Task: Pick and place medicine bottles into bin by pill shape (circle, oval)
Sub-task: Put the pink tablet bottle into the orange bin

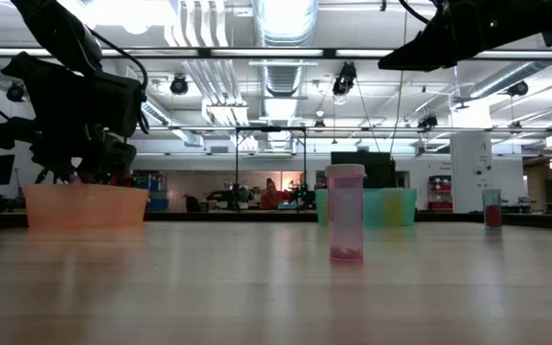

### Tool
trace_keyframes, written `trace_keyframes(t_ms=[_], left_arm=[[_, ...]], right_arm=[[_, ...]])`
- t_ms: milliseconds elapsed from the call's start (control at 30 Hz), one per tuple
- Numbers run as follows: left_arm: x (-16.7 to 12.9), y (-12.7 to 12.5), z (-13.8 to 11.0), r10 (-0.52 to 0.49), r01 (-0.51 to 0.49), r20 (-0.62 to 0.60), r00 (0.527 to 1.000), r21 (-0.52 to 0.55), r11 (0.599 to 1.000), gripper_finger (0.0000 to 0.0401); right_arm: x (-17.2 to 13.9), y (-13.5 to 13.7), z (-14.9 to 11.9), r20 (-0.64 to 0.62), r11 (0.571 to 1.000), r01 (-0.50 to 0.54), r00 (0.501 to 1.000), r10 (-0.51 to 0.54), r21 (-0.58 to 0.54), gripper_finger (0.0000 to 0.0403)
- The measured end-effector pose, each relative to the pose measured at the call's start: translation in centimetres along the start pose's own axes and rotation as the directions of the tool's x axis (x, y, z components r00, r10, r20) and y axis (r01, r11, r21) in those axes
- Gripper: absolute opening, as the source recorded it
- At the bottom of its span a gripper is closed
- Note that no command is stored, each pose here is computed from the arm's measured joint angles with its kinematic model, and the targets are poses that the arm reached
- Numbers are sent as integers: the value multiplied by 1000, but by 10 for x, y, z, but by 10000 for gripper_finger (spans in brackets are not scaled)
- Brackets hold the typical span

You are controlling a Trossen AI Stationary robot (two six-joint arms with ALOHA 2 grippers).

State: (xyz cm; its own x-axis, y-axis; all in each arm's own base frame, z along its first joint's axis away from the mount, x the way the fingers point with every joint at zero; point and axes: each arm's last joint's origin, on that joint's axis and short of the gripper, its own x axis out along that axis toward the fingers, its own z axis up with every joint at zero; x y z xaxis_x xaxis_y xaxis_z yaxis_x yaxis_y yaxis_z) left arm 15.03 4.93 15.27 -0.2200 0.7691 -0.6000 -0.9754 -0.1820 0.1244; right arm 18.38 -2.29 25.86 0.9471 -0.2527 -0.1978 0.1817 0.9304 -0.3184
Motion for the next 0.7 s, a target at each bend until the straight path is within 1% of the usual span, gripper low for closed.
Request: trace_keyframes(t_ms=[533, 700], left_arm=[[1, 1, 0, 0, 0, 42, 999, 3, 1000, 92], [2, 0, 1, -4, 5, 55, 998, -18, 1000, 92]], right_arm=[[0, 0, 0, 0, 1000, 0, 1000, 0, 0, 198], [0, 0, 0, 0, 1000, 0, 1000, 0, 0, 198]])
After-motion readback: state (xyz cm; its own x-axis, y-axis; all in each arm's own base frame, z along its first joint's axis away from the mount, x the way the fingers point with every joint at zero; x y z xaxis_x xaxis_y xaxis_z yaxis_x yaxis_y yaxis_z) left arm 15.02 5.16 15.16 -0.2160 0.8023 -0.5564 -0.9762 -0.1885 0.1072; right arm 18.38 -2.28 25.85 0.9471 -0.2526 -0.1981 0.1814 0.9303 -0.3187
